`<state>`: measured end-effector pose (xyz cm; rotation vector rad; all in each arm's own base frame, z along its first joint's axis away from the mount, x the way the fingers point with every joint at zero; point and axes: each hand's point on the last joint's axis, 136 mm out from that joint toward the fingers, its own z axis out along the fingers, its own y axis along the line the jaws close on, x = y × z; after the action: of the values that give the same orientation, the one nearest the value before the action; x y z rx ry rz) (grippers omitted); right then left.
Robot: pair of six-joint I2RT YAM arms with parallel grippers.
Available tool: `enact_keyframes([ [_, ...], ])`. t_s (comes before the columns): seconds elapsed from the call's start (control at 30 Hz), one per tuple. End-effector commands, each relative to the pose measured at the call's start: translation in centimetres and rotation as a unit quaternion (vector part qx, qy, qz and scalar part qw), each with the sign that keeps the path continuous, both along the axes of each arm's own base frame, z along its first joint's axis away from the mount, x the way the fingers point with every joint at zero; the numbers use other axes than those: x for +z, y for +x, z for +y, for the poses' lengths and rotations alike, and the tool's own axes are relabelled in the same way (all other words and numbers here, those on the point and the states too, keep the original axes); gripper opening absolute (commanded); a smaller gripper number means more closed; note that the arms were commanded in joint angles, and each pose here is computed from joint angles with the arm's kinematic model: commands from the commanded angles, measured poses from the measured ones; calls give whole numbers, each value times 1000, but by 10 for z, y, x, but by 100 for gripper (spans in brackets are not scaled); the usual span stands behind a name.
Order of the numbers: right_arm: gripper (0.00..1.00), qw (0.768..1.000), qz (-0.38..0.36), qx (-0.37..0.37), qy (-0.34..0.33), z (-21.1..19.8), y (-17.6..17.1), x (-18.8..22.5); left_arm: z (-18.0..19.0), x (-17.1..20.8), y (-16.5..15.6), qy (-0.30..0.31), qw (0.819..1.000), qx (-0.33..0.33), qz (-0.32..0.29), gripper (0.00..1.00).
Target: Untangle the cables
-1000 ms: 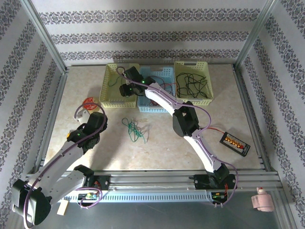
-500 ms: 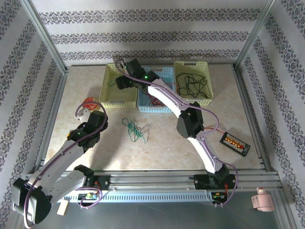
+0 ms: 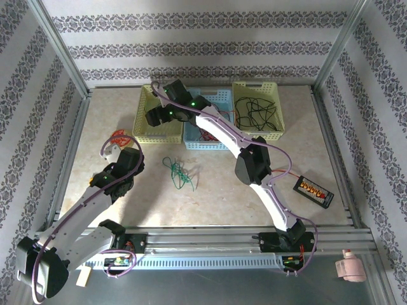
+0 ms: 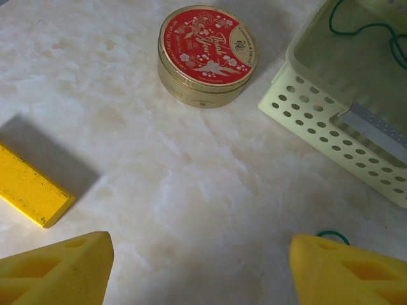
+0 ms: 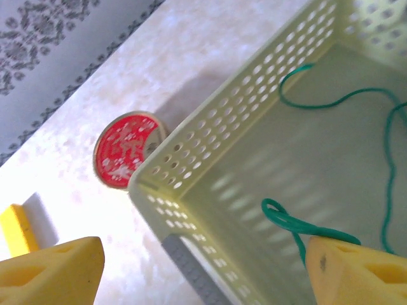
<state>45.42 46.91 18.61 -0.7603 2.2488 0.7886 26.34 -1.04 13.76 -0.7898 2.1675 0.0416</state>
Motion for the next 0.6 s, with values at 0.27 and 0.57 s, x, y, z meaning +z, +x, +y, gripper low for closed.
enact_keyframes([
  [0.27, 82, 993, 90, -9, -78, -15, -24, -75, 0, 18, 11, 2, 1000, -3, -22, 73],
  [0.57, 81, 996, 19, -37, -85, -28, -12, -32, -2, 19, 13, 6, 1000, -10, -19, 74],
])
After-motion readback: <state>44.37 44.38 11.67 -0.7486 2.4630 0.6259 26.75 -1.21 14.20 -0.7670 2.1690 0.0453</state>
